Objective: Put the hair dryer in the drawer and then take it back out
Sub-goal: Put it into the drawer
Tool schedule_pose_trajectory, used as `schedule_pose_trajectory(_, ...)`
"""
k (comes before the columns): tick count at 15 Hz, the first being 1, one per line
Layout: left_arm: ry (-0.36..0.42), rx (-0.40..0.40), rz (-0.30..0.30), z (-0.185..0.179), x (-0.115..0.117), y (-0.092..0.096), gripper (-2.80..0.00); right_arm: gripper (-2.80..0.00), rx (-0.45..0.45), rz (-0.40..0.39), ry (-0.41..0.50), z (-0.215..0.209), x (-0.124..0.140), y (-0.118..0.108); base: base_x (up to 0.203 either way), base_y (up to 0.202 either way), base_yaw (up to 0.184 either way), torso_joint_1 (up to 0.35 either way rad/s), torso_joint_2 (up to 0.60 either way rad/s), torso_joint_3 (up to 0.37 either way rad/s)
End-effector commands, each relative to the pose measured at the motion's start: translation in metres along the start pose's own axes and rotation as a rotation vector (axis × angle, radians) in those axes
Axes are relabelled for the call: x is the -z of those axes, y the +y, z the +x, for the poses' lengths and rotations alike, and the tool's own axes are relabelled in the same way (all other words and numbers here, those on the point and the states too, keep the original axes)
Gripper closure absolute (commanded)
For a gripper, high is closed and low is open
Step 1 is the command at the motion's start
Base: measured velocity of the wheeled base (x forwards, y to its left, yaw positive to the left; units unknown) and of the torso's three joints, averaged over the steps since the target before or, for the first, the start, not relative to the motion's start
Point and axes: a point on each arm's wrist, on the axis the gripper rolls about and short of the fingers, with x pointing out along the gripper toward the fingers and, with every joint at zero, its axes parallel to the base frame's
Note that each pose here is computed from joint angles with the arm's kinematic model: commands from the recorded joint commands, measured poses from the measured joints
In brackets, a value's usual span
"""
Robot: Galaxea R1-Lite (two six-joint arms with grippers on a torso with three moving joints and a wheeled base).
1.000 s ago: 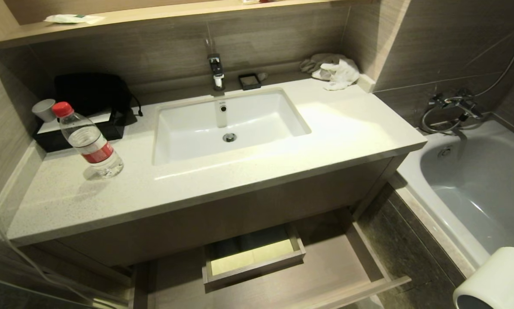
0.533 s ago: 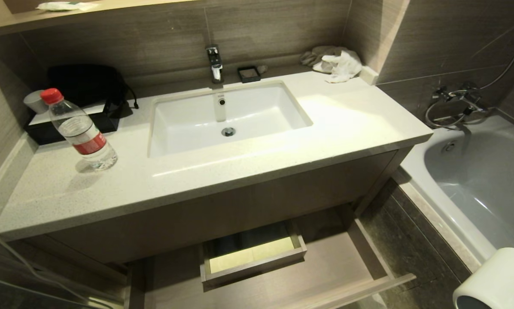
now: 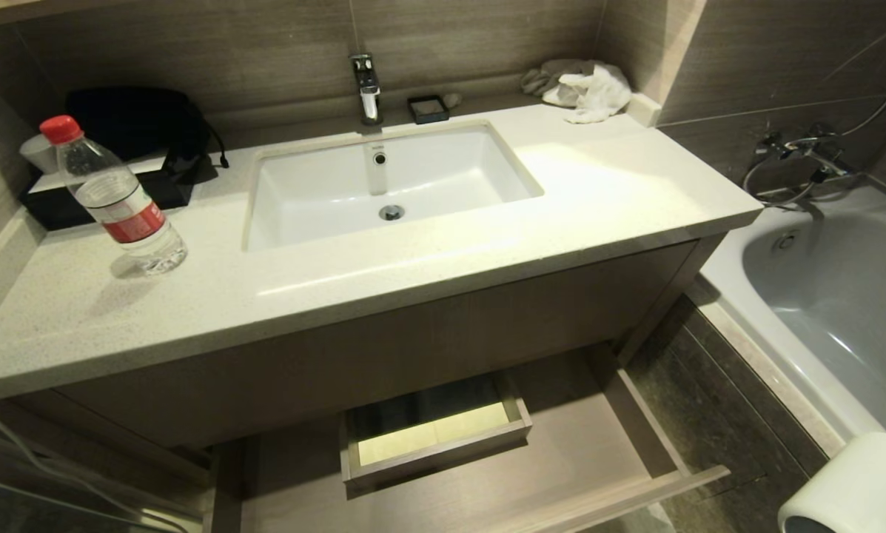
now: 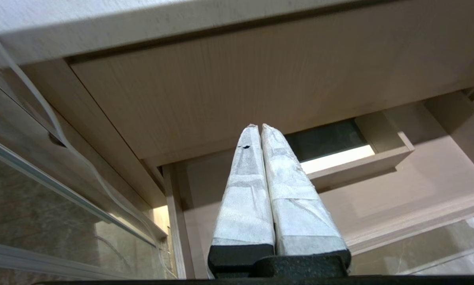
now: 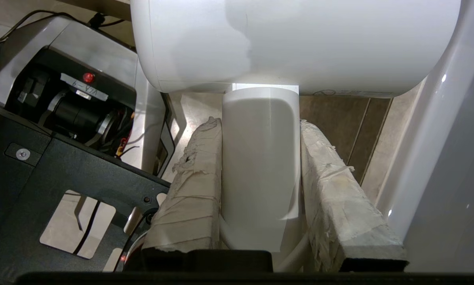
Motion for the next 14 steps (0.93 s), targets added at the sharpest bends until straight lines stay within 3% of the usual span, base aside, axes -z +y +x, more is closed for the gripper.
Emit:
schedule_pose_trajectory(1, 0.0, 0.0, 0.0, 0.0, 0.0, 0.0, 0.0, 0.0, -0.007, -0.003, 0.006, 0.0008, 0.0007, 0.0003, 0.0, 0.0, 0.0, -0.177, 0.41, 0.228)
schedule_pose_trajectory(14, 0.0, 0.0, 0.0, 0.0, 0.0, 0.0, 0.0, 0.0, -0.012, -0.016, 0.013, 0.0029, 0.0029, 0.0014, 0.0, 0.0, 0.0, -0.221, 0.53, 0.306)
